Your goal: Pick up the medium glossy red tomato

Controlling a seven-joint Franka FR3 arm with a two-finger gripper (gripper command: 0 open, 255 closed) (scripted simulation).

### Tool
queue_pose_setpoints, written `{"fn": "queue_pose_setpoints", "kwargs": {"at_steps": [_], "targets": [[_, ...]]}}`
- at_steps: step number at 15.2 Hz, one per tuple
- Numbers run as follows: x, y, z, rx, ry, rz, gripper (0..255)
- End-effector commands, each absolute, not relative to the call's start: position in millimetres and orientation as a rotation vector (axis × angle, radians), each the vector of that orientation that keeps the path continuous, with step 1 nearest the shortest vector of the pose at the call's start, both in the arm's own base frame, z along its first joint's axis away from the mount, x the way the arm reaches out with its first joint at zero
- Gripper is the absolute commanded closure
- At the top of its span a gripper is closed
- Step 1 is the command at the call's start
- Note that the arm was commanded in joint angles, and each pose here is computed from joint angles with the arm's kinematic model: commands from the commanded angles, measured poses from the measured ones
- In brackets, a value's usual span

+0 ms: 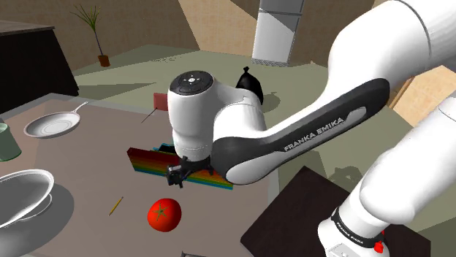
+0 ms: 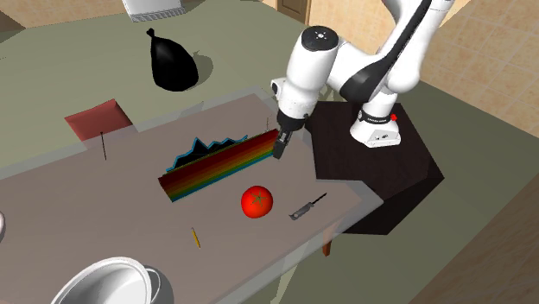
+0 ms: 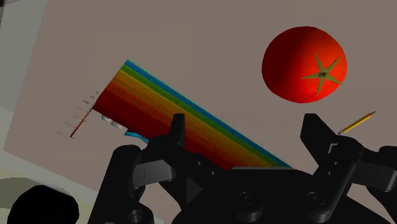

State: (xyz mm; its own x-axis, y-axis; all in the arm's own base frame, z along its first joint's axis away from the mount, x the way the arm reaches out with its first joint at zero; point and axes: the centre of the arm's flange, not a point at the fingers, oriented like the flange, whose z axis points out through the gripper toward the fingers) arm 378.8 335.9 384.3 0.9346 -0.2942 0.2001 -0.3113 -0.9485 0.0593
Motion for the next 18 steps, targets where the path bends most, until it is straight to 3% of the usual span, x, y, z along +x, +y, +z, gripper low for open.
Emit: {"fn": "queue_pose_setpoints", "kwargs": {"at_steps": [1,10,18], "targets": [[390.4,358.0,369.2,2.987,-0.494,0.314,0],[437.0,447.1,295.3,2.914,-0.566,0.391,0],[438.7,449.9,252.8,2.912,-0.568,0.394,0]]}}
